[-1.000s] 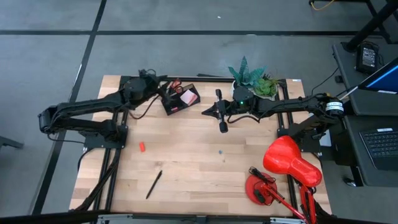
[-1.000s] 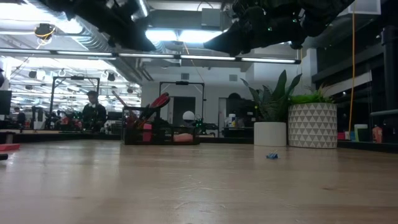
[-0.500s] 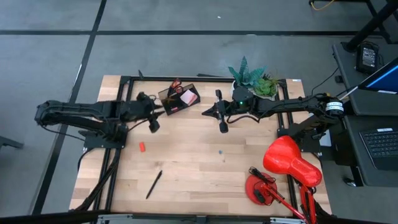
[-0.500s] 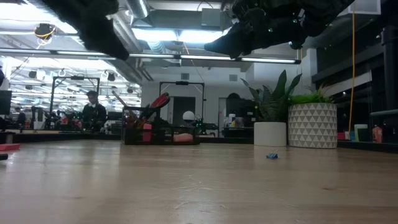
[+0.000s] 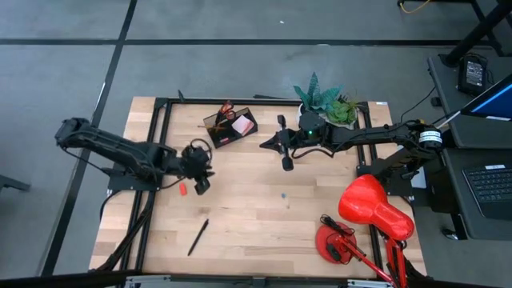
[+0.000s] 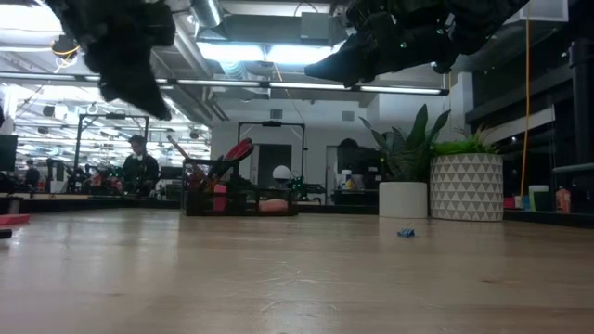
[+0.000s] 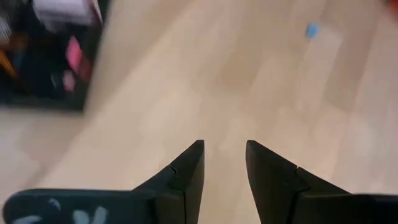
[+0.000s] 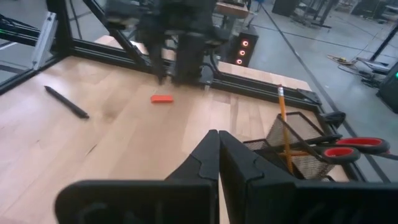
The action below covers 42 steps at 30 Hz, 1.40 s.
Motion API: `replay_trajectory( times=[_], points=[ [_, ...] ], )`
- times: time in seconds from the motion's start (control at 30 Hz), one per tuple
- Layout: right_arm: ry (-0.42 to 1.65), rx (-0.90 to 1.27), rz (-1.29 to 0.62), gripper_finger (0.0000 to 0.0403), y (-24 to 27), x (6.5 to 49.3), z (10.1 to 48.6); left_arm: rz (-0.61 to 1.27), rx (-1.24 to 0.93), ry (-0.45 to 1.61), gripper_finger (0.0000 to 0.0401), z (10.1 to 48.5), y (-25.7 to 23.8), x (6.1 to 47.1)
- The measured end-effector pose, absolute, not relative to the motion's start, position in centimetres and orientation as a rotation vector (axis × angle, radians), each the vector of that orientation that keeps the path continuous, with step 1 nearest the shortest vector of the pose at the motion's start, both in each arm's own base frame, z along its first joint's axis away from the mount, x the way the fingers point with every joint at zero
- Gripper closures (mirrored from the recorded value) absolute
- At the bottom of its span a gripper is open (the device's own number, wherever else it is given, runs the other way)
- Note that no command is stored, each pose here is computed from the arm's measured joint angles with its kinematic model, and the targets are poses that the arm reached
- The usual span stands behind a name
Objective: Pick and place office supplies into organizer
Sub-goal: Put the orange eraser into the desk organizer
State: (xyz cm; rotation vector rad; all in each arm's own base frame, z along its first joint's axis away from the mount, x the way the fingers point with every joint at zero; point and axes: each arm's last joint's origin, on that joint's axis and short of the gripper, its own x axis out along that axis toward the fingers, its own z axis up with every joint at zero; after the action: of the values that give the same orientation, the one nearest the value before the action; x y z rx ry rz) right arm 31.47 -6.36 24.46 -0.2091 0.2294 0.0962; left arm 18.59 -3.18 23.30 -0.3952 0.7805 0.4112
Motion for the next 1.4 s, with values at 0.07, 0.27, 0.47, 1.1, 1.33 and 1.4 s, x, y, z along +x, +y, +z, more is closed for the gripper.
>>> replay_trajectory(
  times=[0.07, 0.27, 0.47, 1.1, 1.33, 1.4],
  points=[
    [0.234, -0.213, 0.07, 0.0393, -6.4, 31.5, 24.5, 0.424, -0.428, 0.858, 0.029, 23.1, -3.9, 18.9],
    [0.234, -0.219, 0.032, 0.0393, -6.6, 31.5, 24.5, 0.572, -0.595, 1.144, 0.029, 23.9, -6.3, 19.4],
    [0.232, -0.244, 0.035, 0.0393, -6.5, 31.5, 24.5, 0.732, -0.772, 1.285, 0.029, 24.7, -8.9, 20.3],
    [0.234, -0.287, 0.046, 0.0393, -6.5, 31.5, 24.5, 1.213, -0.954, 1.225, 0.0289, 22.0, -11.7, 20.3],
    [0.256, -0.331, 0.068, 0.0393, -6.5, 31.4, 24.2, 1.339, -1.011, 1.141, 0.0289, 20.8, -11.9, 19.7],
    [0.255, -0.331, 0.103, 0.0393, -6.4, 31.4, 24.2, 1.369, -1.035, 1.144, 0.0289, 20.2, -11.9, 19.4]
  ],
)
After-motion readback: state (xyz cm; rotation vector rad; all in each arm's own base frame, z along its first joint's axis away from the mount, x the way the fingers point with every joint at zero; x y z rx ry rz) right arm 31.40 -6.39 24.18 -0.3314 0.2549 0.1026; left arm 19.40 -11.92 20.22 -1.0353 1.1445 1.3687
